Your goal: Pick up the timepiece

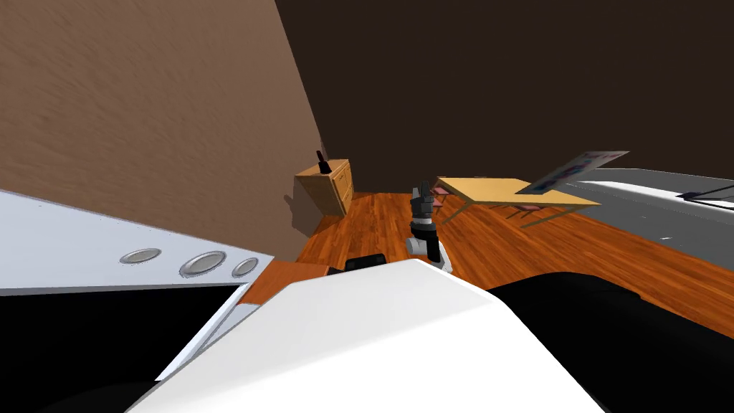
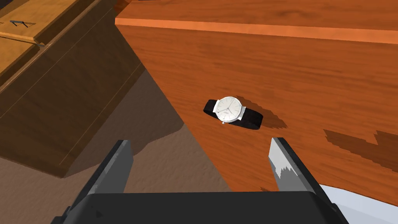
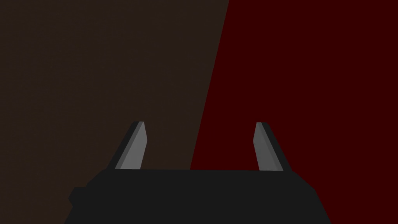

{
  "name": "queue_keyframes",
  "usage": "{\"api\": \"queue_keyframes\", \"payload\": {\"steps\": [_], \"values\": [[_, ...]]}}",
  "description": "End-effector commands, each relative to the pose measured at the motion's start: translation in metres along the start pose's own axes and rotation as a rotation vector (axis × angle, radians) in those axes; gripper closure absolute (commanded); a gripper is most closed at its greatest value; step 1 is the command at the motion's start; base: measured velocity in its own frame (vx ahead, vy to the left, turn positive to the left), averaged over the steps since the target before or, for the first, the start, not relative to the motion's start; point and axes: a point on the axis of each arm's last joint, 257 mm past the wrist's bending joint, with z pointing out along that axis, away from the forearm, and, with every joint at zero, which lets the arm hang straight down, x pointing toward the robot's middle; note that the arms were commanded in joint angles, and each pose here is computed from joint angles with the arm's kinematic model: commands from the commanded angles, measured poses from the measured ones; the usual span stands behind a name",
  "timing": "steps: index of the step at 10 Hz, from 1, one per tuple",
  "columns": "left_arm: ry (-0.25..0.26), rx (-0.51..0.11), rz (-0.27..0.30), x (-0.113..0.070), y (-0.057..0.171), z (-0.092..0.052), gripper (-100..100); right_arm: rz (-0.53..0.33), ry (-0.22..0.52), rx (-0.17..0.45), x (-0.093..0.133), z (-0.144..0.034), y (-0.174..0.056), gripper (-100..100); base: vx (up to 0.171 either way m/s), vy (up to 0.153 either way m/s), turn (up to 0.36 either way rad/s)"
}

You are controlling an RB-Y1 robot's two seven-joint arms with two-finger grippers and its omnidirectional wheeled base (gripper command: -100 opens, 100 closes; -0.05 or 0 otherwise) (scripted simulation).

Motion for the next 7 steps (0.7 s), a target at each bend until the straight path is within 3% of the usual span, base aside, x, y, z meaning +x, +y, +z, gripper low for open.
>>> {"api": "queue_keyframes", "payload": {"steps": [1,2,3,7], "values": [[0.02,-0.075,0.019,0.012,0.029,-0.006,-100,0.0,0.0,0.0,0.0,0.0,0.0,0,0.126,0.053,-0.271],[0.032,-0.119,0.032,0.019,0.045,-0.01,-100,0.0,0.0,0.0,0.0,0.0,0.0,0,0.115,0.05,-0.264],[0.032,-0.119,0.032,0.019,0.045,-0.01,-100,0.0,0.0,0.0,0.0,0.0,0.0,0,0.063,0.022,-0.039],[0.076,-0.269,0.087,0.041,0.102,-0.029,-100,0.0,0.0,0.0,0.0,0.0,0.0,0,0.073,0.028,-0.176]]}}
